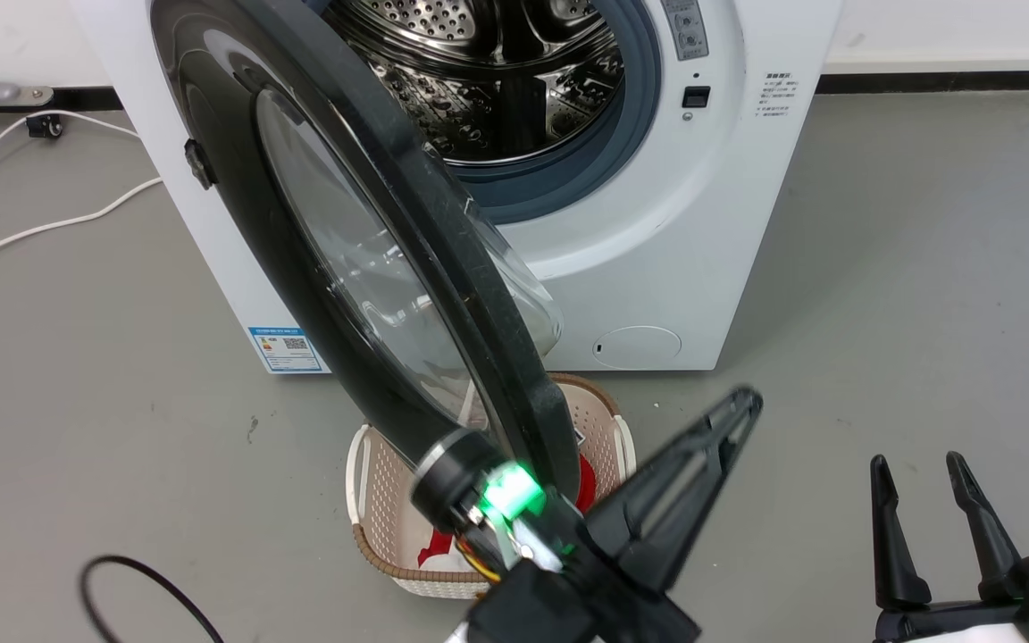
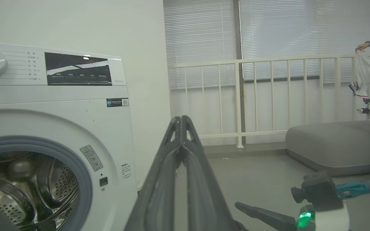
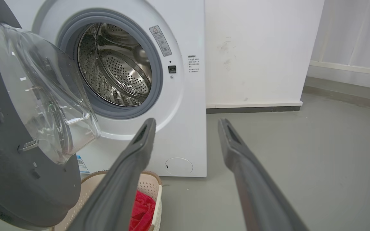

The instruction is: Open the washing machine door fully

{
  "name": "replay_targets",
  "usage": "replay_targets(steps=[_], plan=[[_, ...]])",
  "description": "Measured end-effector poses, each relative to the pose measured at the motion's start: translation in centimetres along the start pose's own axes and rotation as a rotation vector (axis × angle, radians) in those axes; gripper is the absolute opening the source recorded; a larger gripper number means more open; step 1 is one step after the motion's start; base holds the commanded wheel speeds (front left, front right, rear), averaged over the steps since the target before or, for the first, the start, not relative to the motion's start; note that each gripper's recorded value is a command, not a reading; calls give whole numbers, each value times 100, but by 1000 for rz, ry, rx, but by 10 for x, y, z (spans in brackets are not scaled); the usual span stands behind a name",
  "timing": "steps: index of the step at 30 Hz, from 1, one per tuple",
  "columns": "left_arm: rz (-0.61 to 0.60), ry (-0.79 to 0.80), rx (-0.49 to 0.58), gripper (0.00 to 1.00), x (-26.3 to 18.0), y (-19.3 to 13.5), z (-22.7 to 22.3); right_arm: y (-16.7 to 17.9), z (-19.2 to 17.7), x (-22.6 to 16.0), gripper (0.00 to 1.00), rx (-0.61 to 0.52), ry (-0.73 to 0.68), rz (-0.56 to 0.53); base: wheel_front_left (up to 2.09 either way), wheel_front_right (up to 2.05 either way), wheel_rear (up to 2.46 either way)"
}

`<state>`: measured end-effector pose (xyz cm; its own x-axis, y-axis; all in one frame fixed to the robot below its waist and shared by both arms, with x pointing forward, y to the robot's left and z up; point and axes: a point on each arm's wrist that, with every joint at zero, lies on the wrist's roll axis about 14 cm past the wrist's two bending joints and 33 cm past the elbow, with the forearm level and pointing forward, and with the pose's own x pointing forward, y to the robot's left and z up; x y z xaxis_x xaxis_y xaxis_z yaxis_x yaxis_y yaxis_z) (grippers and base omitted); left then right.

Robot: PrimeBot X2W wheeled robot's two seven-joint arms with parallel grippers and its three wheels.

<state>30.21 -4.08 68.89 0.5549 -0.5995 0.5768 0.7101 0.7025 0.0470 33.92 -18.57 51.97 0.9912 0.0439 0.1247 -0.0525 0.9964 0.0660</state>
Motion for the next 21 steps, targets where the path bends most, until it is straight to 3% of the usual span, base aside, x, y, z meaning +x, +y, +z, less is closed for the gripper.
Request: replay_targets(steps=[5, 12, 21], plan=[[-16, 220, -85, 0, -27, -16, -53, 1, -3, 0, 100, 6, 8, 1, 0, 0, 0], [43, 487, -148, 0, -76, -13, -111, 3, -8, 4, 100, 15, 23, 8, 0, 0, 0], [136, 501, -137, 0, -77, 10, -134, 5, -10, 6, 100, 19, 25, 14, 0, 0, 0]])
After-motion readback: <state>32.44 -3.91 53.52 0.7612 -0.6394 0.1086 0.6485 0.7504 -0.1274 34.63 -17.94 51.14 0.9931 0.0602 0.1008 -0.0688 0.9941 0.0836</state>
